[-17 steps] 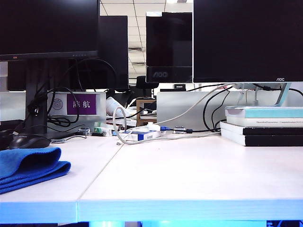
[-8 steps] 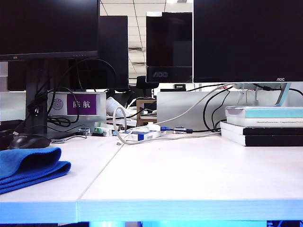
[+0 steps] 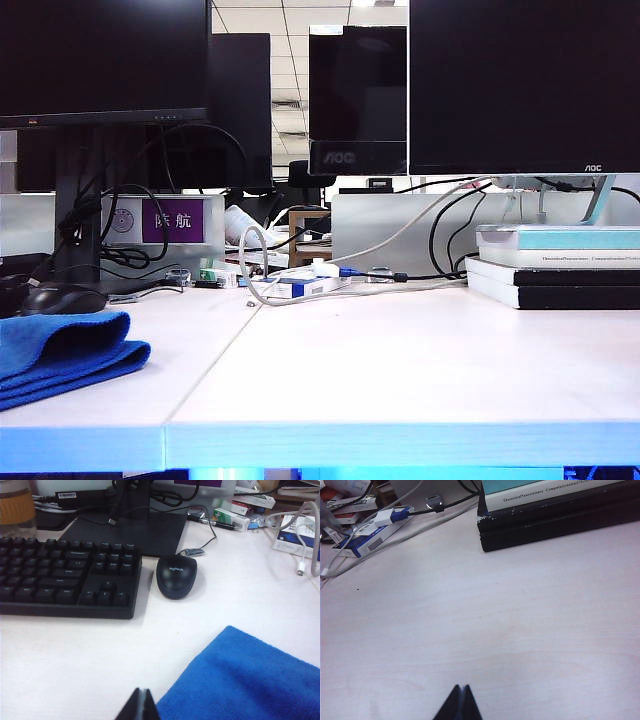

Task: Wipe the table from right to left using the rag.

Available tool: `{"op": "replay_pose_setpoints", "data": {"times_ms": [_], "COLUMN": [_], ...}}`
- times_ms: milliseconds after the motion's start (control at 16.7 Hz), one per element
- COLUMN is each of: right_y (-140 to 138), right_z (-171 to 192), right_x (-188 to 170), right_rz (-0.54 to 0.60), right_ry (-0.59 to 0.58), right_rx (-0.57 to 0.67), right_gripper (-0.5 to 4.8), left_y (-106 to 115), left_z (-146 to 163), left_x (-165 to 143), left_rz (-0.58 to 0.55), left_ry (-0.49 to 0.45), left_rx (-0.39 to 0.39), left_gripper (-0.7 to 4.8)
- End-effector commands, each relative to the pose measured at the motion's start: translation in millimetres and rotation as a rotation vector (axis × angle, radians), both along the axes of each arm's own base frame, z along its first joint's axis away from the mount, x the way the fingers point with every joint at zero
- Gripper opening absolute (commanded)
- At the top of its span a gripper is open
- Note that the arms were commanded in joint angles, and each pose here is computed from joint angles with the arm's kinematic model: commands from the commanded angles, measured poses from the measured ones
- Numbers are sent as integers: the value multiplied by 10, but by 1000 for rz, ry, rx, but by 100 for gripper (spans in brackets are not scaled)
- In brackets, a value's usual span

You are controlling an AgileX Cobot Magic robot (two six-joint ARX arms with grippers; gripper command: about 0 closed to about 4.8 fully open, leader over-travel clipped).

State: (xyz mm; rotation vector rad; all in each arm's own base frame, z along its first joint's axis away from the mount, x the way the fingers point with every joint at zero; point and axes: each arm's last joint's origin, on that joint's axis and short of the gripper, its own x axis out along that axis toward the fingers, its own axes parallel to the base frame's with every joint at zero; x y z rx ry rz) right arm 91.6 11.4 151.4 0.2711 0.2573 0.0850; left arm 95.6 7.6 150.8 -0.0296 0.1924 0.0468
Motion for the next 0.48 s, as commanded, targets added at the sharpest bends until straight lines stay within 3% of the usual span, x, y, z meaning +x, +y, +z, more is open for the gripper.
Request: {"op": "replay_pose_setpoints", "data": {"times_ms": [60, 480], "right_y": [3, 3], "right_z": [-12, -8], "right_x": [0, -3], "right_rz": [5, 6], "right_ry": [10, 4], "right_rx": [3, 4], "right_gripper": [-4, -4], "left_y": [15, 19], "left_z": [-14, -20], "left_x": [-10, -11], "left_rz": [54, 68], "left_ry": [-5, 2], "left_rx": [19, 22], "left_gripper": [-4, -4]}}
